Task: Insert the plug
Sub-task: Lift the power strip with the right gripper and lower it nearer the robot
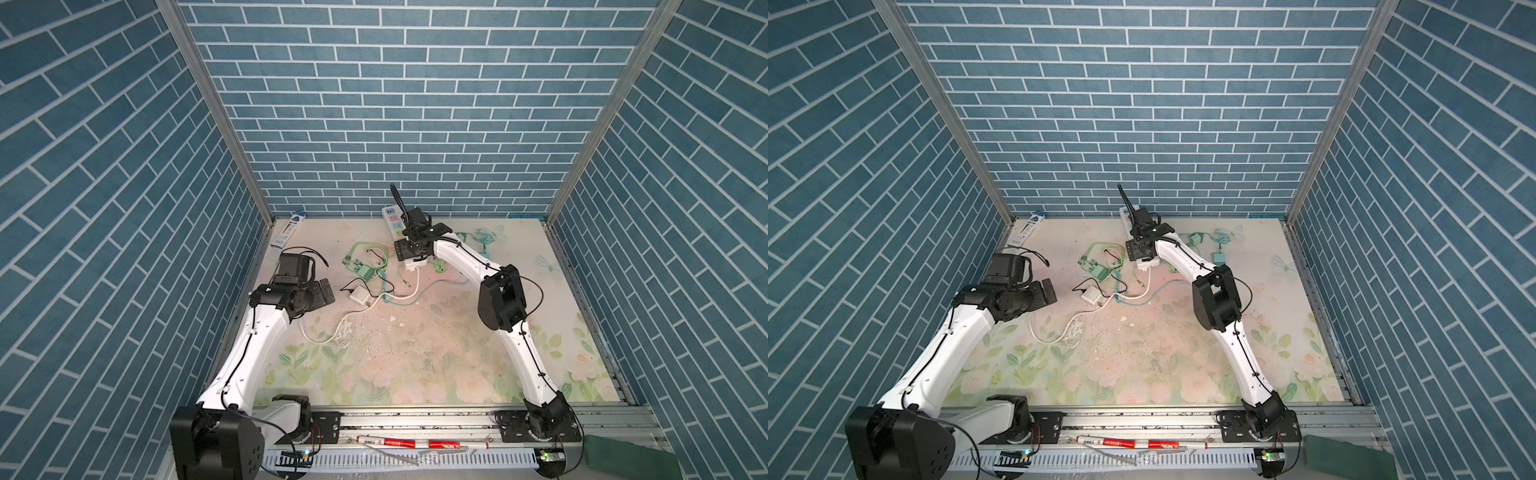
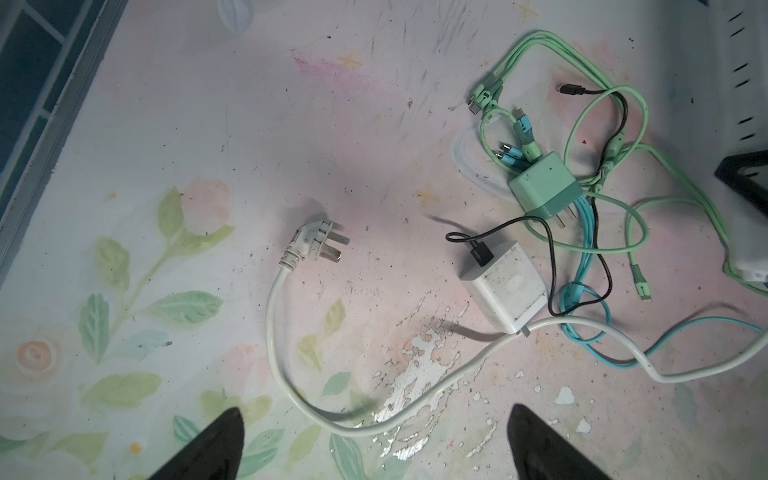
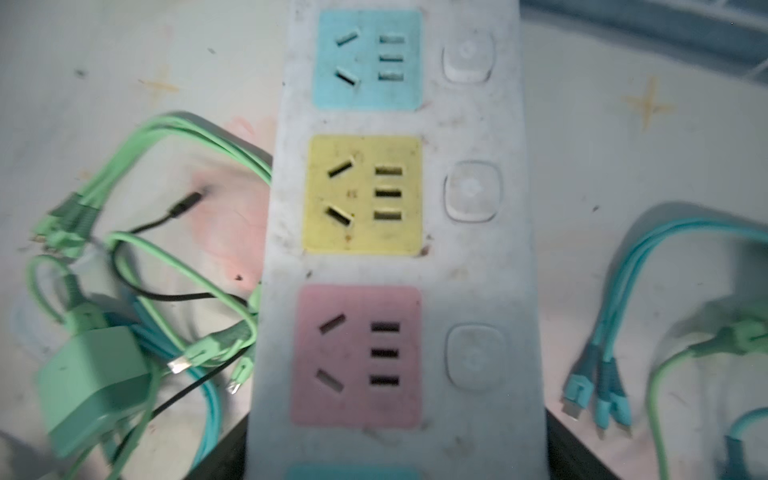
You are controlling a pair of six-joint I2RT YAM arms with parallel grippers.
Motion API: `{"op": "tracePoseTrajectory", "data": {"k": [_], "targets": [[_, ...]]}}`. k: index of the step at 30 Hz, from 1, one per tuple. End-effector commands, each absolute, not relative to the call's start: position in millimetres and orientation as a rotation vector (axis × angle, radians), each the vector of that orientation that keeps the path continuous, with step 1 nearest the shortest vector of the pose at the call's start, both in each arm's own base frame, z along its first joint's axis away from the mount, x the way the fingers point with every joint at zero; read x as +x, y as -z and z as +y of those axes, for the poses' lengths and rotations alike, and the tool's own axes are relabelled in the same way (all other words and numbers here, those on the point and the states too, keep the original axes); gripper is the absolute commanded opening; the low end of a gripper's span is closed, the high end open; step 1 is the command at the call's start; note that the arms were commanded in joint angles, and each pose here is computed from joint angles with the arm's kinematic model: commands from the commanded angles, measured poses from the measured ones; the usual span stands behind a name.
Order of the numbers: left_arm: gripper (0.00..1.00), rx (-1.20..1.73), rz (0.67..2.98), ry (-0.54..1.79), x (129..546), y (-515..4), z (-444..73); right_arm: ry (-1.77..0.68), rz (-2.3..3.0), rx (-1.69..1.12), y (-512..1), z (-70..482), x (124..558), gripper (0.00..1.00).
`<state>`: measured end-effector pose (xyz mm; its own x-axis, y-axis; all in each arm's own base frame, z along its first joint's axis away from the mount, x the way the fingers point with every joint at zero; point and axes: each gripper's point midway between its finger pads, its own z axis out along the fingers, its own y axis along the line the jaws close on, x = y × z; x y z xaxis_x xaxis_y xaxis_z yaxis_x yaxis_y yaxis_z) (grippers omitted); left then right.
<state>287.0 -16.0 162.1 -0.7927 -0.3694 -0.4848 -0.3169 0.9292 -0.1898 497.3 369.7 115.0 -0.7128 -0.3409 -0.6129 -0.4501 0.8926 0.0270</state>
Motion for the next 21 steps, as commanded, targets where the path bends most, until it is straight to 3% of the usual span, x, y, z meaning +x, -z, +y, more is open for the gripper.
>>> {"op": "tracePoseTrajectory", "data": {"k": [1,13,21], "targets": [[1.0,-0.486,2.555,0.131,277,-173,-16,-0.194,2.214,-0.696,-200,365,495,0.28],[1.0,-0.539,2.489,0.173,241,-194,-13,-0.08,2.047,-0.859,-282,320,460,0.28],[1.0,-0.545,2.495,0.208,238,-184,-17,-0.362,2.018,-0.905,-301,315,388,0.27]]}}
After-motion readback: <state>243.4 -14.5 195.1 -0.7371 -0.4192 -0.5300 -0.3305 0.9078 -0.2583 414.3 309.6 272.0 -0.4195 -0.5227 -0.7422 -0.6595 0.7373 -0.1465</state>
